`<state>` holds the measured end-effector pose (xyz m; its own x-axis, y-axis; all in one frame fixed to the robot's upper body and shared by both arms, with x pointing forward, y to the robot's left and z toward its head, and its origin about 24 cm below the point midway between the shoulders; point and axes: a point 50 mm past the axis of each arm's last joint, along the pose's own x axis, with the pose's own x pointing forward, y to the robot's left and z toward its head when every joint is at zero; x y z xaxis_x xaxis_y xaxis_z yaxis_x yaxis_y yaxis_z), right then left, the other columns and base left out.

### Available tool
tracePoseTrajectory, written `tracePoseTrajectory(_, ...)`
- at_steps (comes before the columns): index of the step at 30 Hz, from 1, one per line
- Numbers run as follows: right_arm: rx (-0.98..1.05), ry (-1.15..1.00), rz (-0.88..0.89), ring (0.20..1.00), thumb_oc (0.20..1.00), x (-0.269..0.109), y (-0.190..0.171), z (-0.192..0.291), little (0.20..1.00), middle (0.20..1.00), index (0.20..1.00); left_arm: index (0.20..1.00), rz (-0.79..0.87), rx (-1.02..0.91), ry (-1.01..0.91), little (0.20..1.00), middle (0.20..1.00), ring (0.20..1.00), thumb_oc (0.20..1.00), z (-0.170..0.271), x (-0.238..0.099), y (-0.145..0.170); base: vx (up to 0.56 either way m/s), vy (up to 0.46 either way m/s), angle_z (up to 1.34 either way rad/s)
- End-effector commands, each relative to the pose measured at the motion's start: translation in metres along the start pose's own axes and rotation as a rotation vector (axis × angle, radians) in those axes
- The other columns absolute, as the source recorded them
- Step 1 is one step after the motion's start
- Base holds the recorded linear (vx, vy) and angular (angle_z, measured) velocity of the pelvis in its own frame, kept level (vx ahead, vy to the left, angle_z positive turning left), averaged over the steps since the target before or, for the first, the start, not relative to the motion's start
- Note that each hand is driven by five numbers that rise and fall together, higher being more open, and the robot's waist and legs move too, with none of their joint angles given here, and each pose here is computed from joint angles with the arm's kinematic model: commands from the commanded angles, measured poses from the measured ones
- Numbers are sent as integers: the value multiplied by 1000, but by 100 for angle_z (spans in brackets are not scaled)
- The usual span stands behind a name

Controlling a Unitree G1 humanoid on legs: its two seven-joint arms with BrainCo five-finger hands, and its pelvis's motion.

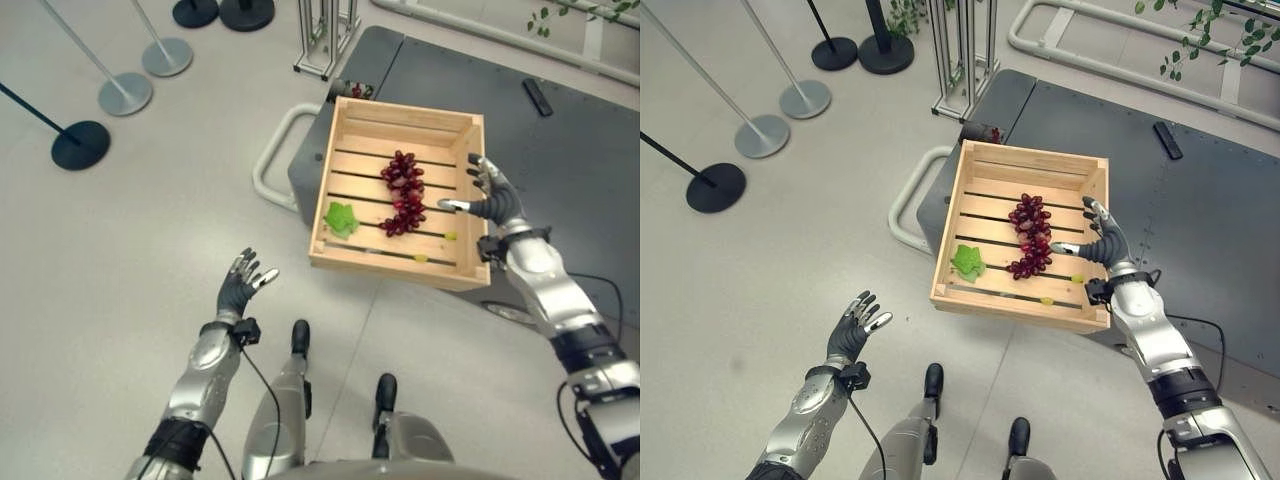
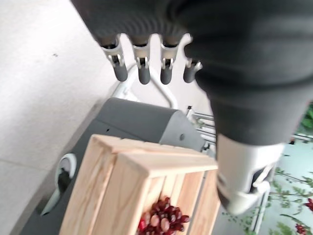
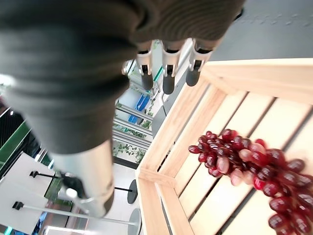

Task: Pick up the fruits from the basket on one side to the basket on the other side

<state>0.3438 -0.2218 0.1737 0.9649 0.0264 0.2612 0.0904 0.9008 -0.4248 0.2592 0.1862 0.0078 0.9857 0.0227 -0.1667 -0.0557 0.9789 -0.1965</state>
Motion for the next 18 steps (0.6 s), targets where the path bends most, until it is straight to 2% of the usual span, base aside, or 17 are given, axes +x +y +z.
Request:
tracePoseTrajectory(1,-65,-104,3,1000,1000,15,-9,29,1000,1000,1000,1000,-35,-30,-110,1000,1000,1000,1000,16,-1,-13,-5,71,-3)
tracePoseTrajectory(9,-31,-53,-2,1000,1000,27,-1,24,1000,1000,1000,1000,-38,-27,-138,1000,1000,1000,1000,25,3,-16,-10,59,2)
tracePoseTrajectory(18,122,211,-152,1000,1000,27,3,-33,1000,1000,1000,1000,-33,-53,-134,1000,1000,1000,1000,24,3,-21,10,55,1)
